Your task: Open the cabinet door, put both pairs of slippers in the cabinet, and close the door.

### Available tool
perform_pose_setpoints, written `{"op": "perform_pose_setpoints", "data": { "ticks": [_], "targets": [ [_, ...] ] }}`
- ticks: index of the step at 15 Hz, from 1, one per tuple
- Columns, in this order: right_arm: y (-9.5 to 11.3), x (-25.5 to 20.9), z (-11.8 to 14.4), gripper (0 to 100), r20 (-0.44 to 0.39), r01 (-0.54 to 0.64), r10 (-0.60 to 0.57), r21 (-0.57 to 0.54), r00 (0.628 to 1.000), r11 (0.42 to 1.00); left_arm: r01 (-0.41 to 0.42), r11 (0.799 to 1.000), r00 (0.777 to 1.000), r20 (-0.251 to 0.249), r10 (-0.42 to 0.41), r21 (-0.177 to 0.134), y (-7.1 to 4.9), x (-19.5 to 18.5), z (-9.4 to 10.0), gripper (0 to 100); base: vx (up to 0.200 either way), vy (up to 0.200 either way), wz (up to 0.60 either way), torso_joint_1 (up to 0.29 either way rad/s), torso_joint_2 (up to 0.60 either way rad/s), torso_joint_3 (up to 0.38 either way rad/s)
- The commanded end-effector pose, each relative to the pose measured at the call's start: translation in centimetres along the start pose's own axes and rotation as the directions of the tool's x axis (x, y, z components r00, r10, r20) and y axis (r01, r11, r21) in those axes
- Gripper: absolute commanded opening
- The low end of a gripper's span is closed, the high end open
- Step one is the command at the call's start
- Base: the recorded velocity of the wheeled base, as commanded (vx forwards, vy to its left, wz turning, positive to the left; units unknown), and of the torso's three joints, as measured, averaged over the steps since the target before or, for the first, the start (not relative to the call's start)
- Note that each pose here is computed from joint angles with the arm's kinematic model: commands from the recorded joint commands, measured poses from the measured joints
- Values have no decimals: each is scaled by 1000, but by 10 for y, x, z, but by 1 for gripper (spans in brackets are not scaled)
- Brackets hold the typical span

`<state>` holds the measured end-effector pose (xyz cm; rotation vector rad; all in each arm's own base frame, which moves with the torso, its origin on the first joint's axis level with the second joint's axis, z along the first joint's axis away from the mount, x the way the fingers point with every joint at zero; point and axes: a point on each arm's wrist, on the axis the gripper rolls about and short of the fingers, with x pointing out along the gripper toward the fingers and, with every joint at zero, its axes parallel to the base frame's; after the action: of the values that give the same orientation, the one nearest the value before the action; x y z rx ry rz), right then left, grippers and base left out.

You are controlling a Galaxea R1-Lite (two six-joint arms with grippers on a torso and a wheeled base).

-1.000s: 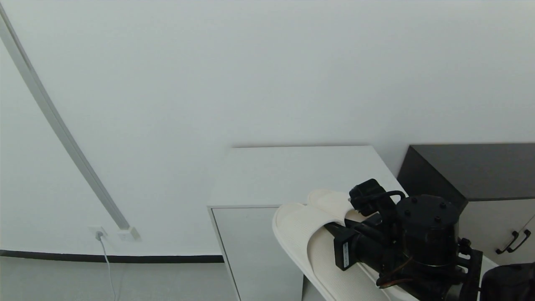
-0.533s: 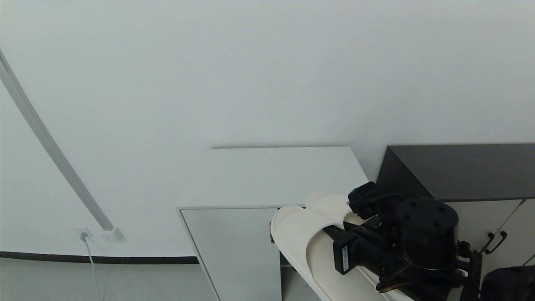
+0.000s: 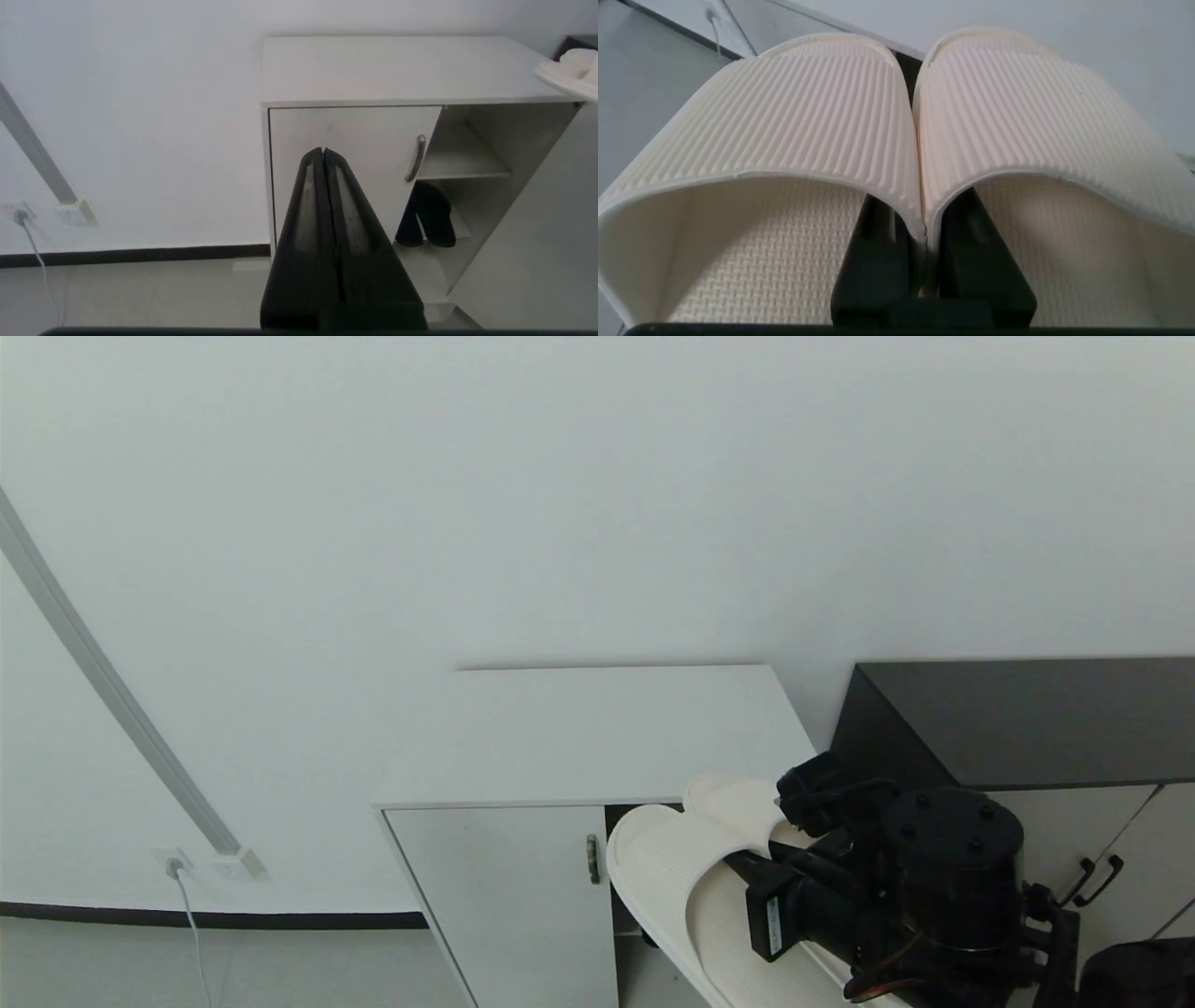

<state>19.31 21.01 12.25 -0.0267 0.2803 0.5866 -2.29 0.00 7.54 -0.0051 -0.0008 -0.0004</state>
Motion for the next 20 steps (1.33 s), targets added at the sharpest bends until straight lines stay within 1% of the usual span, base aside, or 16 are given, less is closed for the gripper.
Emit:
{"op": "perform_pose_setpoints", "data": {
  "ticks": [1,7,11,20],
  "targets": [
    [-1,0,-2,0,-6,2,-2,-3,1000,1000,0,1000,1000,-2,0,-1,0,0,0,0,0,0,0,0,0,0],
    [-1,-1,-3,0,-11,1,-1,-15,1000,1000,-2,1000,1000,-2,2,-1,0,0,0,0,0,0,0,0,0,0],
    [0,4,-8,0,8,-2,3,-12,1000,1000,0,1000,1000,-2,0,-1,0,0,0,0,0,0,0,-21,41,25],
    [1,5,-10,0,8,-4,4,-13,1000,1000,0,1000,1000,-2,0,-1,0,0,0,0,0,0,0,-148,345,187]
  ]
}}
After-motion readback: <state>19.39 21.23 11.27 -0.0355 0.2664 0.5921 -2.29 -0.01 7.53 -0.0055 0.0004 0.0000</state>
